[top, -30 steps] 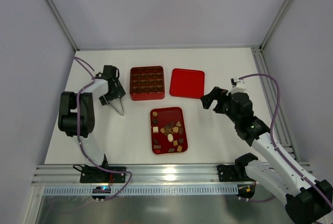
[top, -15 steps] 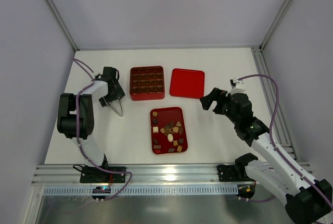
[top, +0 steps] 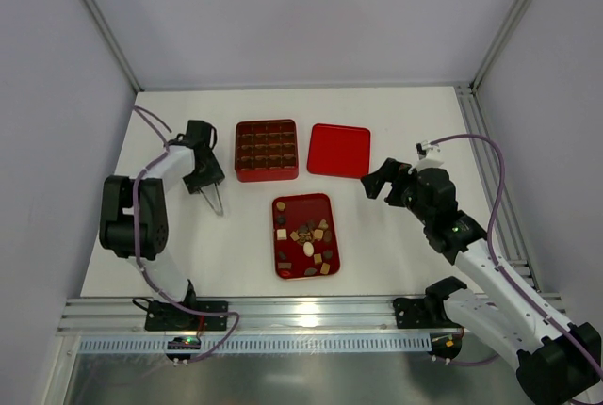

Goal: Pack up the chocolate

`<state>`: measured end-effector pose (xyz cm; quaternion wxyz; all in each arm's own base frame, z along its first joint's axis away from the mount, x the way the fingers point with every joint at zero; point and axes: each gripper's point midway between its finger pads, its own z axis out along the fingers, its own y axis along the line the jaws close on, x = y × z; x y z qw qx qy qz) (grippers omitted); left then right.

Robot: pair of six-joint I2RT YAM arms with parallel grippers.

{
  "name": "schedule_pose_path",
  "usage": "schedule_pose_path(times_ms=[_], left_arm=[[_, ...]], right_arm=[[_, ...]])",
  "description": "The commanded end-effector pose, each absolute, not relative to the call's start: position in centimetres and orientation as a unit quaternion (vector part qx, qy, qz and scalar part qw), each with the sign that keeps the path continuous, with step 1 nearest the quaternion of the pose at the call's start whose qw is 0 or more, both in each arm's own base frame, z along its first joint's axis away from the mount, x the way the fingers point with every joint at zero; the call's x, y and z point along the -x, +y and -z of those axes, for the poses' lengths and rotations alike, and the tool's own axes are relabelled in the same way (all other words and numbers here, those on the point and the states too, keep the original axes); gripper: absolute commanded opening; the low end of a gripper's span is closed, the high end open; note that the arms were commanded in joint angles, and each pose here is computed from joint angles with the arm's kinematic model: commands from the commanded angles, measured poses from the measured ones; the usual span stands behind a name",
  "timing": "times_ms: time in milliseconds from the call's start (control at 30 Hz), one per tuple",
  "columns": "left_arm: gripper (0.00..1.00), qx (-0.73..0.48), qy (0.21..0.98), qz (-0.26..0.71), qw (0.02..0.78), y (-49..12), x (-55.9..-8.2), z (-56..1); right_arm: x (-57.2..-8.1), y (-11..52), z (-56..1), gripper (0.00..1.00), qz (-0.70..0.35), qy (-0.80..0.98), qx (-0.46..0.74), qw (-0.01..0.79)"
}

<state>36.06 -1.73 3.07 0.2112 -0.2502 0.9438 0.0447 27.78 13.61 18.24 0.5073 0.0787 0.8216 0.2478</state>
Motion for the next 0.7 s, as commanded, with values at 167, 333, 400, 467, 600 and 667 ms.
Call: schedule_pose_path(times_ms=[167,333,400,467,600,667], left_arm=[[0.59,0.202,0.934,-0.025,0.294,-1.6,-34.2,-14.2],[0.58,0.186,0.928,-0.017,0.323,-1.5,-32.0,-17.5],[0.58,0.178,0.926,-0.006,0.334,-1.8,-31.0,-19.1],[0.58,0.165,0.925,0.003,0.341,-2.2,-30.4,-20.2],[0.58,0.134,0.929,0.031,0.343,-3.9,-28.4,-22.2],[0.58,0.113,0.928,0.048,0.353,-5.2,-27.4,-23.2]], right_arm=[[-28.4,13.9,-20.1,1.00,-0.258,0.805,-0.076,0.528],[-28.4,14.0,-20.8,1.00,-0.261,0.803,-0.073,0.531],[-28.4,14.0,-20.9,1.00,-0.261,0.804,-0.073,0.530],[-28.4,14.0,-21.3,1.00,-0.262,0.802,-0.072,0.532],[-28.3,14.0,-21.5,1.00,-0.260,0.804,-0.071,0.531],[-28.2,13.9,-21.8,1.00,-0.260,0.802,-0.071,0.533]])
